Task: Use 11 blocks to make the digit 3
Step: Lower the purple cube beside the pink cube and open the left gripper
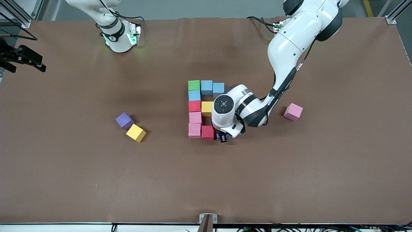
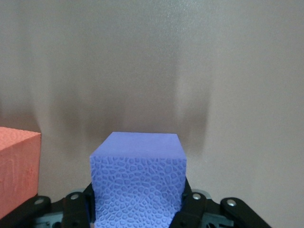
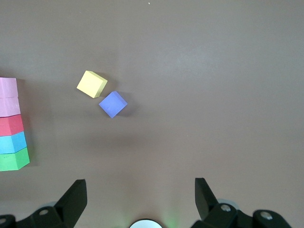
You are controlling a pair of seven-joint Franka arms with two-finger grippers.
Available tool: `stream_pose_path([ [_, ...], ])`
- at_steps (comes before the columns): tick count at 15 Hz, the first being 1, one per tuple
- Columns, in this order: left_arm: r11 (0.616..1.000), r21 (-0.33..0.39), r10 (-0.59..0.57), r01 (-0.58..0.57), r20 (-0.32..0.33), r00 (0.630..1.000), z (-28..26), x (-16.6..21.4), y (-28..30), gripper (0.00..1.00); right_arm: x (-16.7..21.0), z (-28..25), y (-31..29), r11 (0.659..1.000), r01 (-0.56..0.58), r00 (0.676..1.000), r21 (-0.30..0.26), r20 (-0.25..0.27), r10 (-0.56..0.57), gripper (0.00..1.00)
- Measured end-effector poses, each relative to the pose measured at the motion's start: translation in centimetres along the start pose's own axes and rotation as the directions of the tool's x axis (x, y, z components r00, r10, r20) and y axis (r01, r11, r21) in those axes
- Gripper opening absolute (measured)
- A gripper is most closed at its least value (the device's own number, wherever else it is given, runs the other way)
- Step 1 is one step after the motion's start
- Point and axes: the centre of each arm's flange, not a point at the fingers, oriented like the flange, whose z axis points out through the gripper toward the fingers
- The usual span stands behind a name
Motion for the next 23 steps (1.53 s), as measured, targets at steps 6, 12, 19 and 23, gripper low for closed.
stream_pose_path([
  [6, 1.000, -0.010, 0.008, -0.008, 0.018, 1.000, 0.0, -0.8, -0.3, 0.61, 0.0, 0.0, 0.0, 1.000, 0.000, 1.000, 0.000, -0.001, 0.000, 1.00],
  [12, 1.000, -0.016, 0.012, -0.012, 0.029, 0.999, 0.0, -1.2, -0.4, 0.61, 0.0, 0.0, -0.2, 1.000, 0.003, 1.000, -0.001, -0.001, -0.003, 1.00],
  [19, 1.000, -0.023, 0.015, -0.014, 0.057, 0.998, 1.0, -1.6, -0.6, 0.88, 0.0, 0.0, -0.3, 1.000, 0.006, 1.000, -0.001, -0.001, -0.006, 1.00],
  [23, 0.999, -0.051, 0.009, -0.004, 0.081, 0.997, -0.6, -1.9, 0.4, 1.00, 0.0, 0.0, -0.3, 1.000, 0.007, 1.000, -0.001, -0.001, -0.007, 1.00],
])
